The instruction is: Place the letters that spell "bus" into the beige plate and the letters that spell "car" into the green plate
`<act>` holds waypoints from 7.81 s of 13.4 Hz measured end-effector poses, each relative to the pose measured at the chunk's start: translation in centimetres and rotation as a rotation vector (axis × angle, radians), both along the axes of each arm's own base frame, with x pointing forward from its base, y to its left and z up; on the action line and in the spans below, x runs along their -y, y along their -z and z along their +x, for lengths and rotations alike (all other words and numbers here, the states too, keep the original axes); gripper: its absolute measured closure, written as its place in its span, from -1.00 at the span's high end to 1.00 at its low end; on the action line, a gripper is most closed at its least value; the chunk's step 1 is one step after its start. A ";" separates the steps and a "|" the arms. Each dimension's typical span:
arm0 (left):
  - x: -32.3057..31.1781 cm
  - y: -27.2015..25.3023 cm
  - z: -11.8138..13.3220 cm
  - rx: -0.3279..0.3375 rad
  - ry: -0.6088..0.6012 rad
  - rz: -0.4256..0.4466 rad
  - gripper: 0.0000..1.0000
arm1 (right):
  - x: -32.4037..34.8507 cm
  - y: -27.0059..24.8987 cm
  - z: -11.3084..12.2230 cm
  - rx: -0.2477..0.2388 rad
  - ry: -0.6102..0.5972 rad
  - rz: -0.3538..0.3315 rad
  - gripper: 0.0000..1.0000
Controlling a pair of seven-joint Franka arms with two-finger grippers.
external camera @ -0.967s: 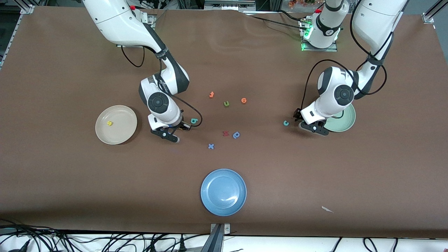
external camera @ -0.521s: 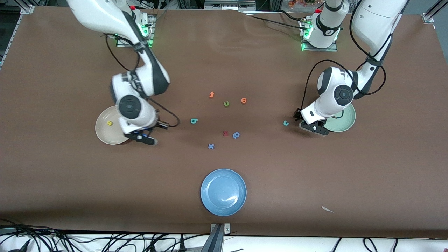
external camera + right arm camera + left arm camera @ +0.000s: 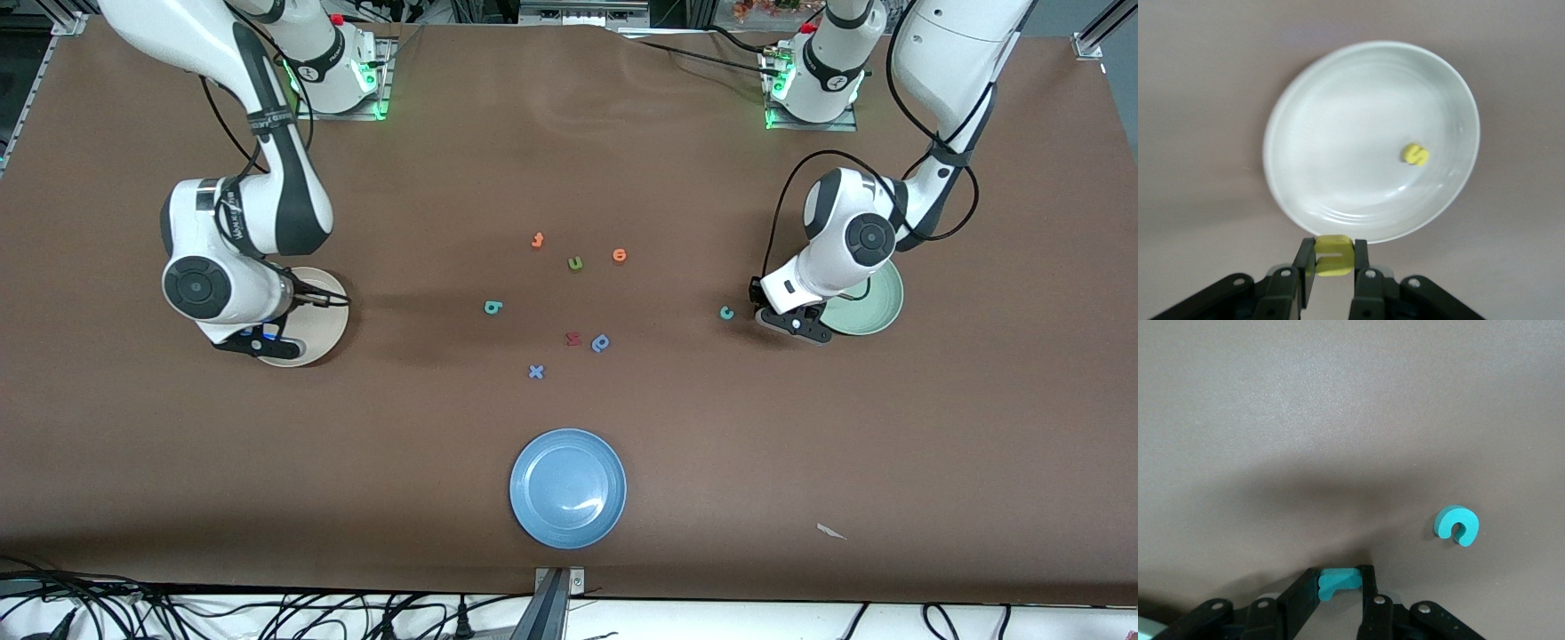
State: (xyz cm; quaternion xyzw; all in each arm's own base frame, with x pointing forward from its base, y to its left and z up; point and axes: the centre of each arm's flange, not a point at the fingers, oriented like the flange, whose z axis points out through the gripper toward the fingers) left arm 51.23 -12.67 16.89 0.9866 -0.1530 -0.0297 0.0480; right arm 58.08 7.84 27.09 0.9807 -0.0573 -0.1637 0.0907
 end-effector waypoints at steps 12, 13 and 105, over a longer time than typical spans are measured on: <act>-5.5 -8.4 1.3 -0.036 -0.003 0.023 -0.36 | -1.6 -0.7 0.1 0.056 0.003 0.055 1.00; -7.2 -8.8 1.4 -0.035 0.018 0.021 -0.36 | -3.7 -1.6 0.3 0.073 0.027 0.074 1.00; -17.0 -26.6 4.5 0.002 0.196 -0.004 1.00 | 0.7 -23.7 6.7 0.102 0.002 0.155 1.00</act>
